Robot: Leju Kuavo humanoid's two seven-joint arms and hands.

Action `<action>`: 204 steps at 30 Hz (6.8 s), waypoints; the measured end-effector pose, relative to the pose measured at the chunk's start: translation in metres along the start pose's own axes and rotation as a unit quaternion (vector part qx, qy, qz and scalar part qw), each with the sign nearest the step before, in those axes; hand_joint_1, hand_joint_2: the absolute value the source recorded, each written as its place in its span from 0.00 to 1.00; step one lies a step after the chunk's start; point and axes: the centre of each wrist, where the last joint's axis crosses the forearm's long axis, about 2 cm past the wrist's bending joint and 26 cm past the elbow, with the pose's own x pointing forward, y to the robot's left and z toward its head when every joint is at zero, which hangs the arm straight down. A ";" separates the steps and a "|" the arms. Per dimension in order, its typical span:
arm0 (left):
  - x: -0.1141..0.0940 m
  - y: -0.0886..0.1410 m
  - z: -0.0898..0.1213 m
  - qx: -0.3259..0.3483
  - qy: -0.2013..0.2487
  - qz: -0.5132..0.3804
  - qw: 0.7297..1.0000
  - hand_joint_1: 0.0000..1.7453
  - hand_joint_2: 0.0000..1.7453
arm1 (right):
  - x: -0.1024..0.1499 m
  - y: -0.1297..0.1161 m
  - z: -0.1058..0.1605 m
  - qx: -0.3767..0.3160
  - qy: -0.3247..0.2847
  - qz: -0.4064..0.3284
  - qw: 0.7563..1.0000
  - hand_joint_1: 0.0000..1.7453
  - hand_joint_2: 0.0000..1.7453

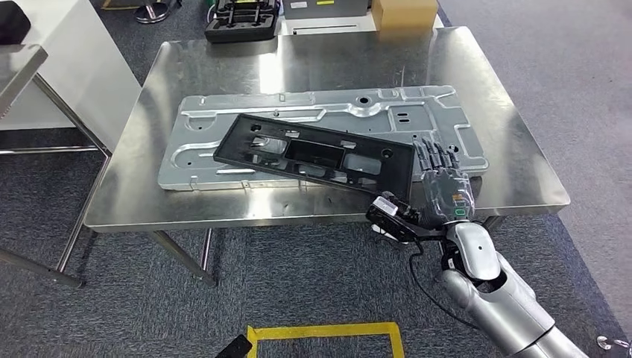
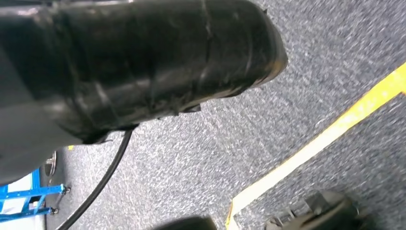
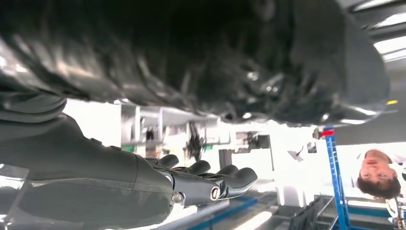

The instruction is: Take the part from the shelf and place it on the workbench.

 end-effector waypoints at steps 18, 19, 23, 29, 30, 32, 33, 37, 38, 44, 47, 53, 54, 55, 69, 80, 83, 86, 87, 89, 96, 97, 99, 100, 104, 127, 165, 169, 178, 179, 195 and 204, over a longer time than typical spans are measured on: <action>0.001 -0.004 0.001 -0.007 -0.006 0.000 1.000 0.00 0.00 | -0.019 0.026 0.026 -0.036 0.014 -0.279 0.960 0.00 0.00; 0.001 -0.004 0.001 -0.007 -0.006 -0.001 1.000 0.00 0.00 | -0.019 0.029 0.028 -0.036 0.017 -0.289 0.957 0.00 0.00; 0.000 -0.004 0.001 -0.008 -0.006 -0.001 1.000 0.00 0.00 | -0.017 0.034 0.029 -0.037 0.027 -0.305 0.951 0.00 0.00; 0.000 -0.006 0.001 -0.028 0.003 -0.003 1.000 0.00 0.00 | -0.013 0.057 0.040 0.019 0.052 -0.509 0.859 0.00 0.50; 0.000 -0.006 0.001 -0.030 0.005 -0.003 1.000 0.00 0.00 | -0.013 0.063 0.043 0.024 0.061 -0.547 0.835 0.00 0.75; 0.001 -0.005 0.001 -0.030 0.004 -0.005 1.000 0.00 0.00 | -0.013 0.075 0.050 0.030 0.078 -0.604 0.793 0.00 1.00; 0.001 -0.005 0.001 -0.030 -0.001 -0.011 0.999 0.00 0.00 | -0.014 0.085 0.056 0.030 0.094 -0.628 0.772 0.00 1.00; 0.009 -0.015 0.006 -0.014 0.002 -0.058 0.998 0.00 0.00 | -0.043 0.137 0.111 0.020 0.210 -0.701 0.681 0.00 1.00; 0.011 -0.018 0.008 -0.010 0.010 -0.063 0.998 0.00 0.00 | -0.052 0.147 0.128 0.021 0.238 -0.710 0.663 0.00 1.00; 0.027 -0.022 0.015 -0.026 -0.029 -0.058 0.998 0.00 0.00 | -0.070 0.182 0.188 0.037 0.369 -0.674 0.639 0.00 1.00; 0.028 -0.021 0.015 -0.031 -0.051 -0.041 0.997 0.00 0.00 | -0.068 0.193 0.204 0.044 0.441 -0.628 0.639 0.00 0.50; 0.011 -0.017 0.014 -0.020 -0.023 -0.030 0.999 0.00 0.00 | -0.058 0.210 0.250 0.134 0.509 -0.648 0.550 0.00 0.00; 0.008 -0.015 0.013 -0.022 -0.020 -0.034 0.999 0.00 0.00 | -0.056 0.212 0.256 0.142 0.513 -0.650 0.542 0.00 0.00; 0.007 -0.014 0.013 -0.023 -0.021 -0.039 0.999 0.00 0.00 | -0.055 0.213 0.261 0.150 0.521 -0.648 0.536 0.00 0.00; 0.028 0.011 0.009 0.010 -0.039 -0.093 0.995 0.00 0.00 | -0.047 0.219 0.310 0.333 0.563 -0.431 0.621 0.00 0.00; 0.033 0.015 0.009 0.015 -0.059 -0.116 0.991 0.00 0.00 | -0.040 0.222 0.297 0.398 0.485 -0.379 0.680 0.00 0.00; 0.036 0.017 0.009 0.020 -0.063 -0.126 0.990 0.00 0.00 | -0.039 0.222 0.296 0.405 0.476 -0.377 0.684 0.00 0.00; 0.037 0.017 0.009 0.019 -0.060 -0.134 0.989 0.00 0.00 | -0.037 0.223 0.297 0.418 0.465 -0.368 0.688 0.00 0.00; 0.037 0.017 0.009 0.020 -0.062 -0.136 0.989 0.00 0.00 | -0.037 0.223 0.297 0.422 0.463 -0.363 0.690 0.00 0.00; 0.036 0.016 0.009 0.025 -0.067 -0.140 0.988 0.00 0.00 | -0.036 0.223 0.298 0.430 0.460 -0.353 0.692 0.00 0.00; 0.040 0.014 0.011 0.033 -0.075 -0.152 0.985 0.00 0.00 | -0.036 0.223 0.301 0.450 0.454 -0.332 0.694 0.00 0.00; 0.041 0.014 0.011 0.033 -0.075 -0.153 0.985 0.00 0.00 | -0.036 0.223 0.301 0.452 0.452 -0.331 0.694 0.00 0.00; 0.042 0.012 0.012 0.030 -0.077 -0.155 0.985 0.00 0.00 | -0.037 0.222 0.302 0.456 0.449 -0.327 0.696 0.00 0.00; 0.044 0.012 0.012 0.028 -0.078 -0.156 0.984 0.00 0.00 | -0.038 0.222 0.302 0.459 0.446 -0.325 0.696 0.00 0.00; 0.048 0.011 0.013 0.022 -0.083 -0.161 0.983 0.00 0.00 | -0.037 0.222 0.305 0.477 0.431 -0.314 0.698 0.00 0.00; 0.052 0.011 0.014 0.014 -0.090 -0.172 0.981 0.00 0.00 | -0.031 0.224 0.307 0.514 0.402 -0.285 0.702 0.00 0.00; 0.035 -0.057 0.030 -0.073 -0.075 -0.129 0.986 0.00 0.00 | -0.006 0.228 0.318 0.648 0.277 -0.174 0.688 0.00 0.00; 0.032 -0.065 0.032 -0.090 -0.064 -0.112 0.988 0.00 0.00 | -0.001 0.229 0.318 0.667 0.259 -0.162 0.680 0.00 0.00; 0.020 -0.077 0.034 -0.136 -0.045 -0.039 0.989 0.00 0.00 | 0.006 0.230 0.311 0.702 0.206 -0.127 0.670 0.00 0.00; 0.020 -0.076 0.034 -0.136 -0.045 -0.038 0.989 0.00 0.00 | 0.006 0.231 0.312 0.703 0.203 -0.125 0.670 0.00 0.00; 0.022 -0.082 0.034 -0.189 -0.020 0.021 0.981 0.00 0.00 | 0.007 0.231 0.307 0.703 0.172 -0.119 0.680 0.00 0.00; 0.025 -0.088 0.036 -0.191 -0.033 0.006 0.981 0.00 0.00 | 0.005 0.231 0.292 0.648 0.190 -0.148 0.722 0.00 0.00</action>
